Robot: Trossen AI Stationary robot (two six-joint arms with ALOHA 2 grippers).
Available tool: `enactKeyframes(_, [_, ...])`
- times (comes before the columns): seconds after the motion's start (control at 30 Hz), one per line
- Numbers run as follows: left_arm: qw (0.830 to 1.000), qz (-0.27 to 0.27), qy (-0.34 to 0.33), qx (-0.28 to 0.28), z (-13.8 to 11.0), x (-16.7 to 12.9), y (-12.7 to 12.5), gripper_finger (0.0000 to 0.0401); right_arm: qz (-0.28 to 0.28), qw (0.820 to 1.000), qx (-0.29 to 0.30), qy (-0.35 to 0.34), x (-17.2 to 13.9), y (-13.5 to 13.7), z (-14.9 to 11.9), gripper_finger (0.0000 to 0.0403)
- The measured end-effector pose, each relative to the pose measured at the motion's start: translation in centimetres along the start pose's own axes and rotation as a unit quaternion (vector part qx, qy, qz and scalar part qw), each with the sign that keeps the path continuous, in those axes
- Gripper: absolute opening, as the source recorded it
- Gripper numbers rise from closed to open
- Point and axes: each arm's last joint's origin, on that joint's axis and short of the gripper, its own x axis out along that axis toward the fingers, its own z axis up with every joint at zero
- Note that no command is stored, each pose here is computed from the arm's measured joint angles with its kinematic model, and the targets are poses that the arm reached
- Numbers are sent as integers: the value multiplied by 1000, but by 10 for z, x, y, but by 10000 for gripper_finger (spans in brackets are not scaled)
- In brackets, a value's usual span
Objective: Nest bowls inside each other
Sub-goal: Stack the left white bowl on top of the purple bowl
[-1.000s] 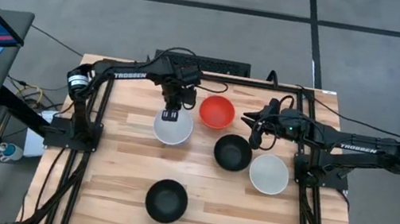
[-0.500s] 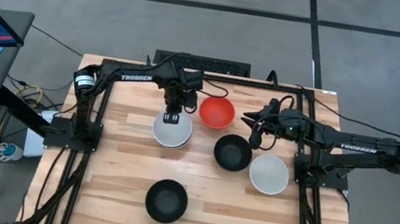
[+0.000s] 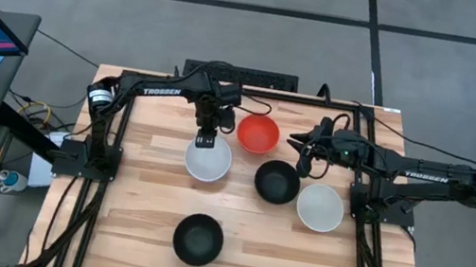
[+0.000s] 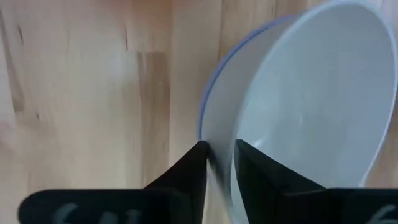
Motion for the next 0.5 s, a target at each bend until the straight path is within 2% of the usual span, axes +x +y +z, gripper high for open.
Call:
enactKeyframes(0.13, [1000,0,25,-3,-5,7,0,73,-8,1000,4,0,0,-3,0,109])
enactKeyframes(0.37, [1000,11,28,-8,-5,7,1,15,-11,1000,5,0,1,-5,0,109])
enactKeyframes(0.5, [999,29,33,-13,-5,6,1,4,-11,1000,5,0,1,-5,0,109])
